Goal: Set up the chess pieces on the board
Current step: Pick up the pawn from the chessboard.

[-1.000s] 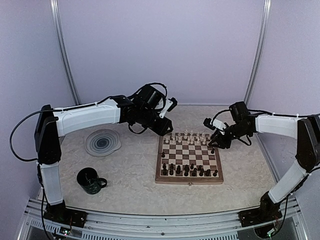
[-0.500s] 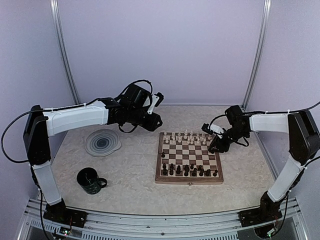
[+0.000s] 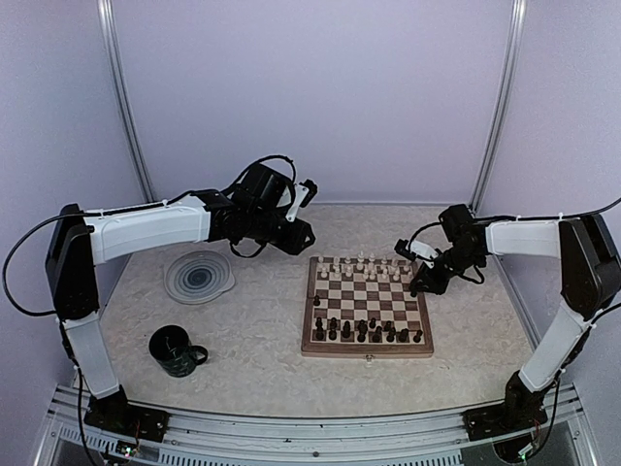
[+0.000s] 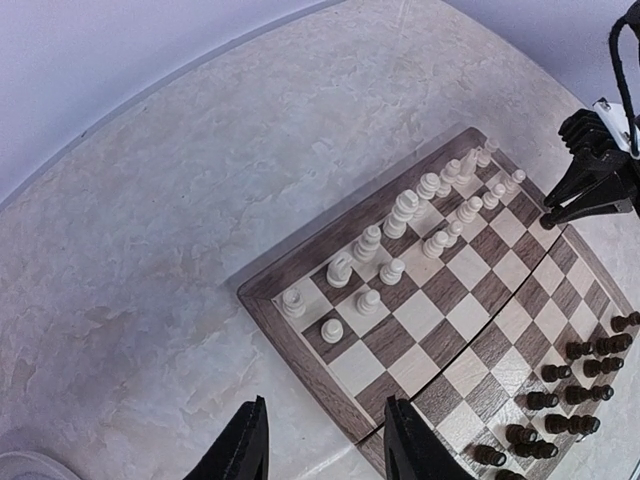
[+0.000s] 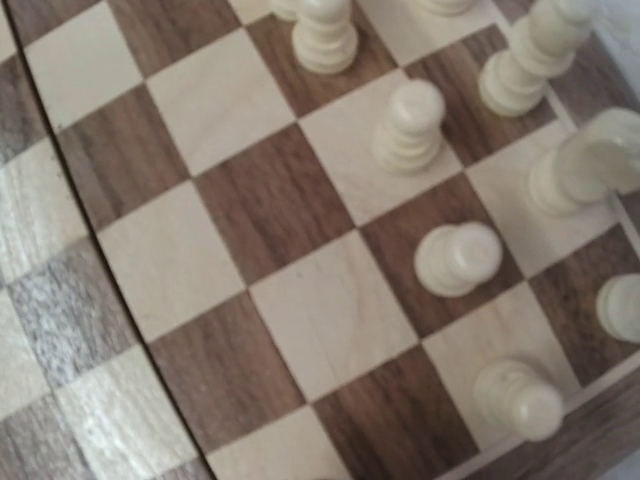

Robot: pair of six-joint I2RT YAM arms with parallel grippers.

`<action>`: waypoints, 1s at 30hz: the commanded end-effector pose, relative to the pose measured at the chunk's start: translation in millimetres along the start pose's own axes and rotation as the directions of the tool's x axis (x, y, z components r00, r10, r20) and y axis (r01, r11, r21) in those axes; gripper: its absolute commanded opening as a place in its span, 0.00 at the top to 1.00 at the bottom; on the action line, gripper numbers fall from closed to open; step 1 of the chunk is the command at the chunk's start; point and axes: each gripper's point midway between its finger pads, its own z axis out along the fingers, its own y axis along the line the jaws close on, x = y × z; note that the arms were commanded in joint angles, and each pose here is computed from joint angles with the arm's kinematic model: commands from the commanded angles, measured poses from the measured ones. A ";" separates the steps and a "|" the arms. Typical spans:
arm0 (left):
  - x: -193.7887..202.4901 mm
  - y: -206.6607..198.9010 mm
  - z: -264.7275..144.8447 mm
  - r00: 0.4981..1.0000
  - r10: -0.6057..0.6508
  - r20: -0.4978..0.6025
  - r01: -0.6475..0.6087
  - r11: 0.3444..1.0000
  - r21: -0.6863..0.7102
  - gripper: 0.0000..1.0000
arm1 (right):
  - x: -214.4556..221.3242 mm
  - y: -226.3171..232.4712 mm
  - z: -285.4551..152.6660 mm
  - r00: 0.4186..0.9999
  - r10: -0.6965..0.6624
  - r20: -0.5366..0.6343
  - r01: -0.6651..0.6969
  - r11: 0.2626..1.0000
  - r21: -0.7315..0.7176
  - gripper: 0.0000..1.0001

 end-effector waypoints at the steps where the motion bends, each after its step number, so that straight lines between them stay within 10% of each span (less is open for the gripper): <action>1: -2.5 2.4 3.8 1.000 -0.011 0.008 0.011 1.000 0.003 0.59 | 6.0 -0.1 -2.7 1.000 0.022 -0.014 -0.023 1.000 -0.007 0.86; 30: 2.6 1.1 8.7 1.000 -0.008 -0.024 0.008 1.000 0.024 0.59 | -10.3 26.0 -22.8 0.997 -0.005 0.075 0.013 0.995 -0.102 0.90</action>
